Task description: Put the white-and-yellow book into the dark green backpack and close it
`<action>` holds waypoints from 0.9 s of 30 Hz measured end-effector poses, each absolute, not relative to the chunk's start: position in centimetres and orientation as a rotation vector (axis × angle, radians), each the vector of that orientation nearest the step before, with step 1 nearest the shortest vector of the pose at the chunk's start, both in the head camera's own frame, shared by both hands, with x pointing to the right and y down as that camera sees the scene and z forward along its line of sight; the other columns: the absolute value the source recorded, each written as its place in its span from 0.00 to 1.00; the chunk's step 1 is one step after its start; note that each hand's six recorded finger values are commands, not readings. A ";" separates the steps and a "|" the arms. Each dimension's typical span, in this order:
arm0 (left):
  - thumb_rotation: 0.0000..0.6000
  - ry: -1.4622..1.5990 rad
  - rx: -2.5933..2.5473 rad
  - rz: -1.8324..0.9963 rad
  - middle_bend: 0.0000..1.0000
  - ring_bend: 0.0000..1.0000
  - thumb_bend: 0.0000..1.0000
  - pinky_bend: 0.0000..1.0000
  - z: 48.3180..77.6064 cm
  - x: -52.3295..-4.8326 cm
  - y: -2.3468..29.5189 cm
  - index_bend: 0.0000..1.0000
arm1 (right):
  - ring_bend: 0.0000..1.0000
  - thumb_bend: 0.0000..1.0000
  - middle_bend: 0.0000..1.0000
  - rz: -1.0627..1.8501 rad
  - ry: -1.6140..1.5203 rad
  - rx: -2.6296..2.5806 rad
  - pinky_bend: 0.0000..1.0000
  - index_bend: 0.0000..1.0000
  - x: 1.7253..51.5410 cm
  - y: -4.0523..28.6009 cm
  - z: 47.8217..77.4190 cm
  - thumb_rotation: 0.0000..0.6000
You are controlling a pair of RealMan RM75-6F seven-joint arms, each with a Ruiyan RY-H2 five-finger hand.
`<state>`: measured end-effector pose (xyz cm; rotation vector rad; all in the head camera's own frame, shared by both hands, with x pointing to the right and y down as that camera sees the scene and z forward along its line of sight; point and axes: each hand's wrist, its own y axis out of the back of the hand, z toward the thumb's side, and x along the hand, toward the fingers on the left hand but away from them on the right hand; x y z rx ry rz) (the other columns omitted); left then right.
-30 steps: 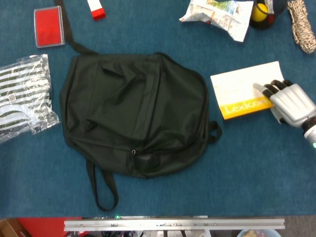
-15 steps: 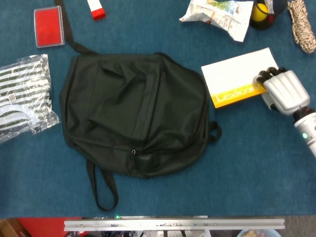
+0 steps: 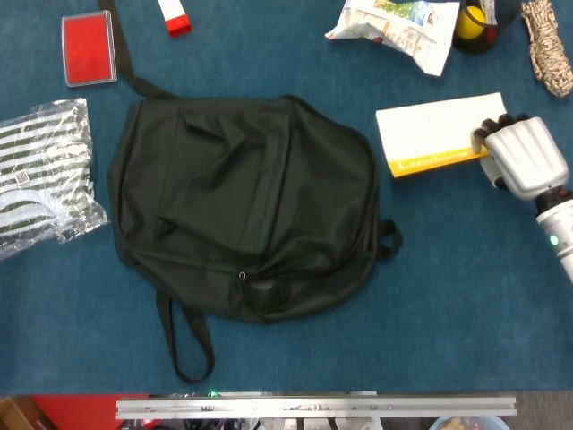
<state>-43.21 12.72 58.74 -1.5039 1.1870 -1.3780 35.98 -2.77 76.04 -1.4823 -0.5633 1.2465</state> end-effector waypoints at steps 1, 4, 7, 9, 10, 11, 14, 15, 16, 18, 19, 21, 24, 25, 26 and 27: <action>1.00 1.186 -1.504 -1.376 0.35 0.33 0.21 0.27 58.7 -43.2 12.7 0.34 | 0.45 0.49 0.51 1.247 -0.565 -1.482 0.56 0.62 35.9 -2.8 76.0 1.00; 1.00 1.181 -1.504 -1.372 0.35 0.33 0.21 0.27 58.7 -43.1 12.5 0.34 | 0.49 0.54 0.54 1.243 -0.574 -1.473 0.60 0.67 35.8 -3.1 75.8 1.00; 1.00 1.172 -1.500 -1.370 0.35 0.33 0.21 0.27 58.6 -43.2 12.3 0.34 | 0.50 0.57 0.55 1.242 -0.586 -1.464 0.61 0.70 35.9 -3.3 75.5 1.00; 1.00 1.161 -1.498 -1.367 0.35 0.33 0.21 0.27 58.6 -43.1 12.1 0.34 | 0.50 0.58 0.56 1.239 -0.596 -1.457 0.61 0.70 35.9 -3.4 75.2 1.00; 1.00 1.156 -1.499 -1.364 0.35 0.33 0.21 0.27 58.6 -43.1 12.0 0.34 | 0.51 0.58 0.56 1.238 -0.601 -1.453 0.61 0.71 36.0 -3.5 75.0 1.00; 1.00 1.148 -1.500 -1.361 0.35 0.33 0.21 0.27 58.6 -43.0 11.8 0.34 | 0.51 0.58 0.56 1.236 -0.608 -1.448 0.61 0.71 36.1 -3.5 74.8 1.00; 1.00 1.120 -1.512 -1.346 0.35 0.33 0.21 0.27 58.6 -42.6 11.1 0.34 | 0.52 0.58 0.58 1.231 -0.635 -1.431 0.61 0.72 36.5 -3.9 73.9 1.00; 1.00 1.108 -1.517 -1.340 0.35 0.33 0.21 0.27 58.7 -42.4 10.9 0.34 | 0.52 0.58 0.58 1.229 -0.649 -1.425 0.61 0.72 36.6 -4.0 73.6 1.00; 1.00 1.096 -1.523 -1.334 0.35 0.33 0.21 0.27 58.7 -42.2 10.6 0.34 | 0.53 0.58 0.59 1.228 -0.658 -1.420 0.61 0.72 36.7 -4.1 73.3 1.00; 1.00 1.064 -1.538 -1.321 0.35 0.33 0.21 0.27 58.9 -41.7 10.0 0.34 | 0.53 0.58 0.59 1.222 -0.681 -1.410 0.61 0.73 36.9 -4.3 72.6 1.00; 1.00 1.047 -1.545 -1.312 0.35 0.33 0.21 0.27 59.0 -41.4 9.7 0.34 | 0.53 0.58 0.59 1.219 -0.692 -1.404 0.61 0.73 37.0 -4.4 72.2 1.00; 1.00 1.005 -1.565 -1.290 0.35 0.33 0.21 0.27 59.2 -40.6 9.1 0.34 | 0.54 0.58 0.60 1.210 -0.720 -1.389 0.61 0.73 37.1 -4.6 71.2 1.00; 1.00 0.943 -1.601 -1.258 0.35 0.33 0.21 0.27 59.6 -39.4 8.1 0.34 | 0.54 0.58 0.60 1.200 -0.760 -1.365 0.62 0.74 37.5 -5.0 69.8 1.00; 1.00 0.922 -1.615 -1.247 0.35 0.33 0.21 0.27 59.7 -38.9 7.7 0.34 | 0.54 0.58 0.60 1.198 -0.771 -1.358 0.62 0.74 37.6 -5.1 69.4 1.00; 1.00 0.891 -1.635 -1.228 0.35 0.33 0.21 0.27 59.8 -38.2 7.3 0.34 | 0.55 0.58 0.61 1.196 -0.783 -1.352 0.62 0.74 37.7 -5.2 69.0 1.00; 1.00 0.867 -1.653 -1.212 0.35 0.33 0.21 0.27 60.0 -37.6 7.0 0.34 | 0.55 0.58 0.61 1.193 -0.797 -1.343 0.63 0.74 37.8 -5.4 68.5 1.00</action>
